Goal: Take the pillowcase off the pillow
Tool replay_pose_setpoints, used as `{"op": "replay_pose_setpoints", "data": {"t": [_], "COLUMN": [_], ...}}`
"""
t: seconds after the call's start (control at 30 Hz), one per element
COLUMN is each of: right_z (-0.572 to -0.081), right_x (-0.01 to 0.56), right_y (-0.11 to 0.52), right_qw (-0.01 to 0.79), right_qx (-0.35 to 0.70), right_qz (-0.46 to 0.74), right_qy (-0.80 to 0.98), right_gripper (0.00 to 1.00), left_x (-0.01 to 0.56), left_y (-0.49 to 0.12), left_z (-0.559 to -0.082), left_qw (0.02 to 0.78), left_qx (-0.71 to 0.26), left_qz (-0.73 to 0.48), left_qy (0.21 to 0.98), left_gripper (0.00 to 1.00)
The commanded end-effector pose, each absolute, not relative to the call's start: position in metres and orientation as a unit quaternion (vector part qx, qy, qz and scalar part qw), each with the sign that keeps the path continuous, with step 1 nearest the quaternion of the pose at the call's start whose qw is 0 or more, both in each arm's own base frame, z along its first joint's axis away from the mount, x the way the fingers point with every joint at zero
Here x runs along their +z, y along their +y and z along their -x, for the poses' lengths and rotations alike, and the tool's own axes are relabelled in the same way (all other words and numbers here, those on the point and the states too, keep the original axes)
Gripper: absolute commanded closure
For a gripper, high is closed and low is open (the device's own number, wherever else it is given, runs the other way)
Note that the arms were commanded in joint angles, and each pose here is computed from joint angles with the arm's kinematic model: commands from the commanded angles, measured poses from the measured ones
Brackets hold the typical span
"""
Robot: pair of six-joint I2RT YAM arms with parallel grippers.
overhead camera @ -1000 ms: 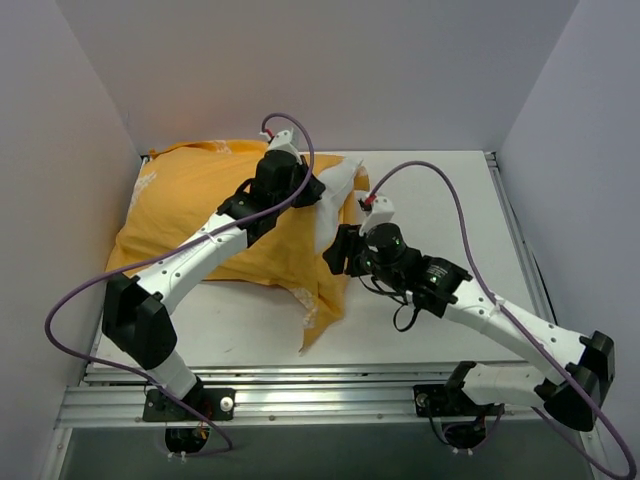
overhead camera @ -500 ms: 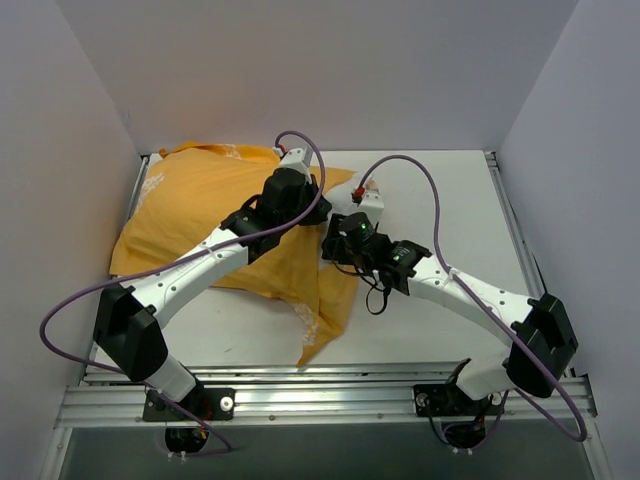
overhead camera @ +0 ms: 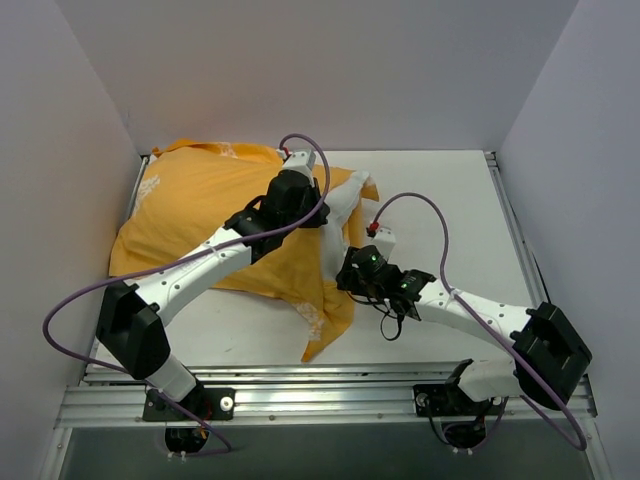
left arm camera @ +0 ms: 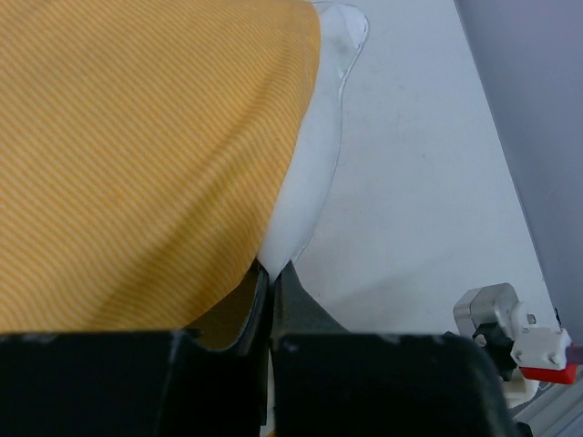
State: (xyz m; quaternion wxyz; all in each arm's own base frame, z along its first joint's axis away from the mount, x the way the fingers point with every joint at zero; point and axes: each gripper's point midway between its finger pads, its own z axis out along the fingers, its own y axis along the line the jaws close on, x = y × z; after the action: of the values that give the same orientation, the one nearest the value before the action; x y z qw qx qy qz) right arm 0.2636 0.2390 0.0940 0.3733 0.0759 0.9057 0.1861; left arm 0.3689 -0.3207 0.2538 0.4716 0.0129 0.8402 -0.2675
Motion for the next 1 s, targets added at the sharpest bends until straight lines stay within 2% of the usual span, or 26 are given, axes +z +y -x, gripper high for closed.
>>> {"op": "replay_pose_setpoints", "data": {"t": [0.0, 0.3, 0.5, 0.67, 0.77, 0.87, 0.9, 0.93, 0.97], "right_z": [-0.241, -0.225, -0.223, -0.226, -0.232, -0.236, -0.234, -0.234, -0.236], "right_x": [0.055, 0.028, 0.017, 0.027, 0.054, 0.097, 0.106, 0.129, 0.148], "right_y": [0.207, 0.184, 0.168, 0.168, 0.175, 0.175, 0.174, 0.176, 0.177], "right_qw": [0.323, 0.282, 0.268, 0.284, 0.318, 0.367, 0.376, 0.401, 0.422], "right_qx": [0.121, 0.107, 0.11, 0.13, 0.165, 0.194, 0.2, 0.222, 0.232], "right_qz": [-0.074, -0.087, -0.11, -0.11, -0.095, -0.078, -0.07, -0.06, -0.039], "right_qy": [0.936, 0.949, 0.951, 0.944, 0.929, 0.906, 0.902, 0.887, 0.876], "right_gripper": [0.56, 0.8, 0.89, 0.9, 0.84, 0.68, 0.57, 0.52, 0.41], "left_x": [0.362, 0.402, 0.422, 0.418, 0.403, 0.379, 0.374, 0.369, 0.365], "left_y": [-0.317, -0.294, -0.291, -0.29, -0.299, -0.314, -0.318, -0.322, -0.327], "left_z": [-0.397, -0.414, -0.415, -0.408, -0.402, -0.392, -0.39, -0.386, -0.381], "left_qw": [0.584, 0.62, 0.62, 0.613, 0.594, 0.562, 0.555, 0.549, 0.539], "left_qx": [-0.318, -0.312, -0.342, -0.348, -0.355, -0.374, -0.38, -0.385, -0.395], "left_qz": [0.032, 0.082, 0.097, 0.091, 0.065, 0.031, 0.021, 0.009, -0.005], "left_qy": [0.746, 0.715, 0.699, 0.703, 0.719, 0.737, 0.74, 0.742, 0.744], "left_gripper": [0.98, 0.98, 0.98, 0.98, 0.98, 0.98, 0.98, 0.98, 0.97]}}
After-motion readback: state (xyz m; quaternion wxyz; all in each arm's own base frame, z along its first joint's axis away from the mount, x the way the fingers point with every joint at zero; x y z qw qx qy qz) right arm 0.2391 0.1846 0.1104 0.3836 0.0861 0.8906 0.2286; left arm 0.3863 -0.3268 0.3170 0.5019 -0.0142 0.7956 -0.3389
